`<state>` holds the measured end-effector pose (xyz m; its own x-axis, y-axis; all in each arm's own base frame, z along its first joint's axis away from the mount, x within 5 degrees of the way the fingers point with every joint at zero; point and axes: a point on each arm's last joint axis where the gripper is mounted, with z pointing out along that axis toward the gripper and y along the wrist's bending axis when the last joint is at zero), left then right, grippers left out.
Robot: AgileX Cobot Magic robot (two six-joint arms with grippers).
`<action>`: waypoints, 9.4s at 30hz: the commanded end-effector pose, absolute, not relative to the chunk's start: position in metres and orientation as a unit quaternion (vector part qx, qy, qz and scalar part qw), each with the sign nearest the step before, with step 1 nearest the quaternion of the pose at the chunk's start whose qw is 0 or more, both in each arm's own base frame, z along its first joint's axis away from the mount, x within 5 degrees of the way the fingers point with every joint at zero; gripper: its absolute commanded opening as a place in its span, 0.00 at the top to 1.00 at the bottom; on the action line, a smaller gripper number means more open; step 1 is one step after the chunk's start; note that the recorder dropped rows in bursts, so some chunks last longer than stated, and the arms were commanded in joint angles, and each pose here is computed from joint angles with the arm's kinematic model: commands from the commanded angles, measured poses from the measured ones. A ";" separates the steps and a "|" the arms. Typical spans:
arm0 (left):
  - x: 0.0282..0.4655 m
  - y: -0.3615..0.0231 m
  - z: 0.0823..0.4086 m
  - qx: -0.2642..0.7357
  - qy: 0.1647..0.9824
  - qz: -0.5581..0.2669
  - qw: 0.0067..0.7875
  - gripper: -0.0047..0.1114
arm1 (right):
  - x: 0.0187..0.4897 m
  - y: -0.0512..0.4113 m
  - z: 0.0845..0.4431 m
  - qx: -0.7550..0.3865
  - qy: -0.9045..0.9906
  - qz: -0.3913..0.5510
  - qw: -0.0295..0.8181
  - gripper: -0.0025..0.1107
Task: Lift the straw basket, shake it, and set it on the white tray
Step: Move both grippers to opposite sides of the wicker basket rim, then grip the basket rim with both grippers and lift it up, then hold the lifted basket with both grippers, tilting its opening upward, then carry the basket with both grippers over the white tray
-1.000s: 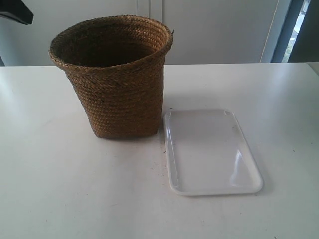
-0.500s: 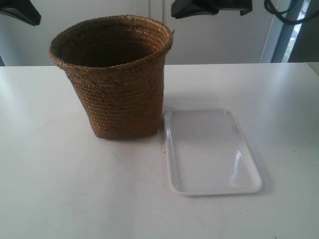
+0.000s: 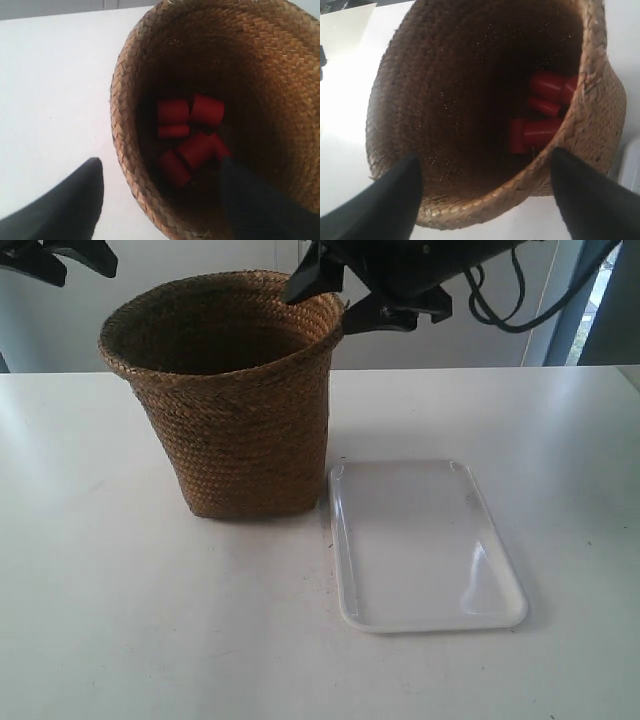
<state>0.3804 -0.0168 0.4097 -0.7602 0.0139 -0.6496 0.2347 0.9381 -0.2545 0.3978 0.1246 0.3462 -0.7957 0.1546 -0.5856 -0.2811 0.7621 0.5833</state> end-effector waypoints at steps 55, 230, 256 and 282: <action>0.368 -0.075 0.417 0.130 0.898 -0.196 0.372 0.96 | 0.383 0.130 0.373 -0.114 0.859 0.309 0.392 0.98; 0.163 -0.097 0.338 0.230 0.766 -0.155 0.580 0.96 | 0.191 0.126 0.325 -0.179 0.812 0.185 0.525 0.98; 0.157 -0.091 0.347 0.165 0.788 -0.200 0.558 0.96 | 0.180 0.125 0.347 -0.108 0.839 0.185 0.500 0.98; 0.128 -0.085 0.368 0.219 0.768 -0.196 0.569 0.96 | 0.143 0.144 0.376 -0.205 0.767 0.251 0.553 0.98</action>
